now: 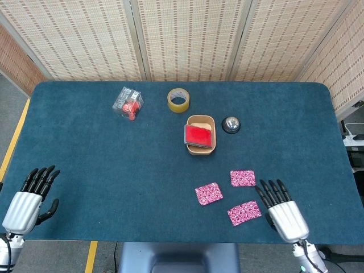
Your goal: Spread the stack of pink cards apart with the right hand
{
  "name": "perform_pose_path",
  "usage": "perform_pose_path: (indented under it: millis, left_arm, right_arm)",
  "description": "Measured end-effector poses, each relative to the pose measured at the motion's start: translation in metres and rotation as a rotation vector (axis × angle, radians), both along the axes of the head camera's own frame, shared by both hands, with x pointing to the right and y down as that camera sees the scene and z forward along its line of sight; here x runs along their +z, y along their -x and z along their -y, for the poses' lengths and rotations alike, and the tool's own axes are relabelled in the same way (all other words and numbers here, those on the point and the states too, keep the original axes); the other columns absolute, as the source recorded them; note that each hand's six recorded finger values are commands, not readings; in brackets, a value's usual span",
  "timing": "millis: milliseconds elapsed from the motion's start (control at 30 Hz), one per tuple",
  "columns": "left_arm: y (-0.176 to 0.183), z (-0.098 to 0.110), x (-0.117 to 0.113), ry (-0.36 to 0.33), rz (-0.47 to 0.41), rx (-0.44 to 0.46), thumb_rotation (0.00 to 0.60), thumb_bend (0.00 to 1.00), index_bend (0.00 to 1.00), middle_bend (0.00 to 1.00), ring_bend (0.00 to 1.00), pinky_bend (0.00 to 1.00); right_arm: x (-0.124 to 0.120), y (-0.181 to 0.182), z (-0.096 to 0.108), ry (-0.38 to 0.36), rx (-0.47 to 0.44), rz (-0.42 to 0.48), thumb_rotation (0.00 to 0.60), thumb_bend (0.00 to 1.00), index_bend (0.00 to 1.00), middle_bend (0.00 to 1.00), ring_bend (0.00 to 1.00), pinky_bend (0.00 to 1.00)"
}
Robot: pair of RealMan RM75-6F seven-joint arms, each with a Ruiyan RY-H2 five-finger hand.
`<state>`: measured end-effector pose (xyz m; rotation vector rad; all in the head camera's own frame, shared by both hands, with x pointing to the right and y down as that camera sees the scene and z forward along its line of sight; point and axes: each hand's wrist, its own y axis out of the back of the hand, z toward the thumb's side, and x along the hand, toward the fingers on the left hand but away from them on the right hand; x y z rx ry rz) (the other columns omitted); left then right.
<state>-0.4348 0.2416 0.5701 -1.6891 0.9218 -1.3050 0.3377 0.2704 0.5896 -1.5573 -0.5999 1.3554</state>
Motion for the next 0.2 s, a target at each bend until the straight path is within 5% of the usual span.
perform_pose_path:
  millis: [200]
  left_arm:
    - [-0.004, 0.000, 0.000, -0.008, 0.008, 0.009, 0.600, 0.46, 0.00, 0.00, 0.00, 0.04]
  right_arm:
    - [-0.010, -0.034, -0.003, -0.038, 0.092, 0.051, 0.600, 0.30, 0.00, 0.00, 0.00, 0.00]
